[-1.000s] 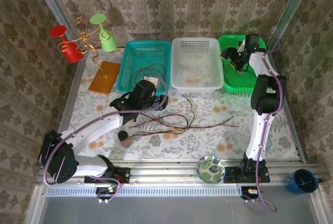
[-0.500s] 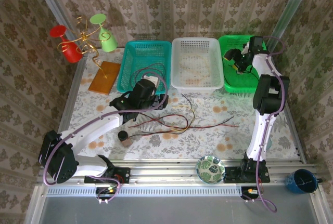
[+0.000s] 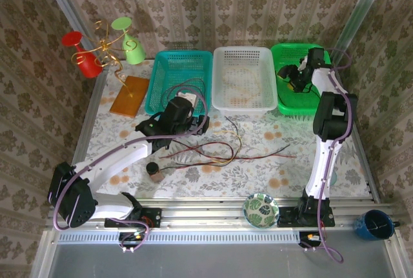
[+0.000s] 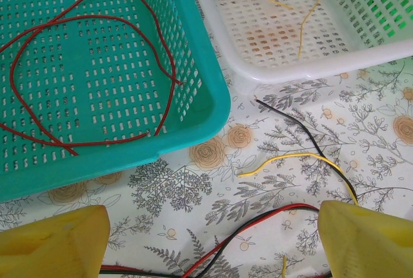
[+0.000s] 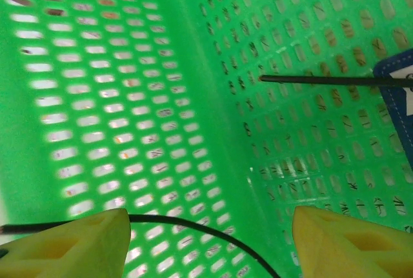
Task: Untangle the cables
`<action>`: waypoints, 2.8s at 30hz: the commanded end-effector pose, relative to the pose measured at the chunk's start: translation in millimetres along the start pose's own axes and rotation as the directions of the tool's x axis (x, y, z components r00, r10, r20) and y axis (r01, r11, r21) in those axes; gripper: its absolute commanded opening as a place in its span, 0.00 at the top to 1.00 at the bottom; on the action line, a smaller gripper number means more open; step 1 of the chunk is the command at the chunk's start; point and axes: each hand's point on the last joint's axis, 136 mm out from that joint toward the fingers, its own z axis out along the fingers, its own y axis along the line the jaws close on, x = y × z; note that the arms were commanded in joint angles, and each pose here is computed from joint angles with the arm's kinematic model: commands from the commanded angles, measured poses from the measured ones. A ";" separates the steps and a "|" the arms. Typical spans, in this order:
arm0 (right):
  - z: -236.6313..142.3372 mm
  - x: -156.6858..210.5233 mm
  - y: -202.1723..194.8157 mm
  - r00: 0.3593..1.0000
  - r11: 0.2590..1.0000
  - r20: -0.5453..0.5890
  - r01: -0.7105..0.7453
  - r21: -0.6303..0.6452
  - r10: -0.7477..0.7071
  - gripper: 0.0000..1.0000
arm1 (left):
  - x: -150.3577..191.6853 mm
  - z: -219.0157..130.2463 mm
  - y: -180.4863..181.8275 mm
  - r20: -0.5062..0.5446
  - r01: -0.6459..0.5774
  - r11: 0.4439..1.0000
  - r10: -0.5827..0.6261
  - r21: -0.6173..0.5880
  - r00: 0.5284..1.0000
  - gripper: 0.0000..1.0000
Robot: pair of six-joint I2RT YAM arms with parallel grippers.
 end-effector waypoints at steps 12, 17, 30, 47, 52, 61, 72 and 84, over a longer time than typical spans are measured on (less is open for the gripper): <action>11.4 -9.8 -6.0 0.999 0.999 -0.025 -0.029 0.045 0.030 0.31 | -7.1 -1.8 -2.9 0.008 0.012 1.000 -0.012 0.011 1.000 0.15; 16.2 -13.8 -11.9 0.999 0.996 -0.029 -0.043 0.078 0.045 0.31 | -6.5 -2.0 -3.3 0.006 0.013 1.000 -0.013 0.011 1.000 0.15; -1.3 -16.9 -3.0 1.000 0.997 -0.025 -0.018 0.071 0.020 0.30 | -5.7 -13.9 -1.6 0.026 0.014 1.000 -0.015 0.006 1.000 0.15; -12.0 -3.0 7.1 0.996 0.999 -0.082 -0.024 -0.033 0.022 0.31 | -5.1 -18.0 -1.5 0.034 0.015 1.000 -0.015 0.005 0.999 0.15; -3.3 -2.6 5.4 0.995 1.000 -0.096 -0.017 -0.019 0.015 0.30 | -4.4 -16.6 -1.5 0.032 0.014 1.000 -0.014 0.004 0.999 0.15; 14.0 -3.6 2.1 0.993 1.000 -0.120 -0.010 0.007 0.011 0.30 | -4.4 -14.4 -2.2 0.026 0.009 1.000 -0.009 0.002 1.000 0.15; 19.6 -13.2 -4.6 0.995 0.998 -0.099 -0.022 0.061 0.028 0.30 | -4.8 -12.7 -2.5 0.022 0.013 1.000 -0.013 0.001 1.000 0.15; -85.3 -42.4 44.6 0.997 1.000 0.079 0.020 -0.014 -0.019 0.27 | -5.6 -20.1 -5.6 0.027 0.004 1.000 -0.004 0.022 1.000 0.15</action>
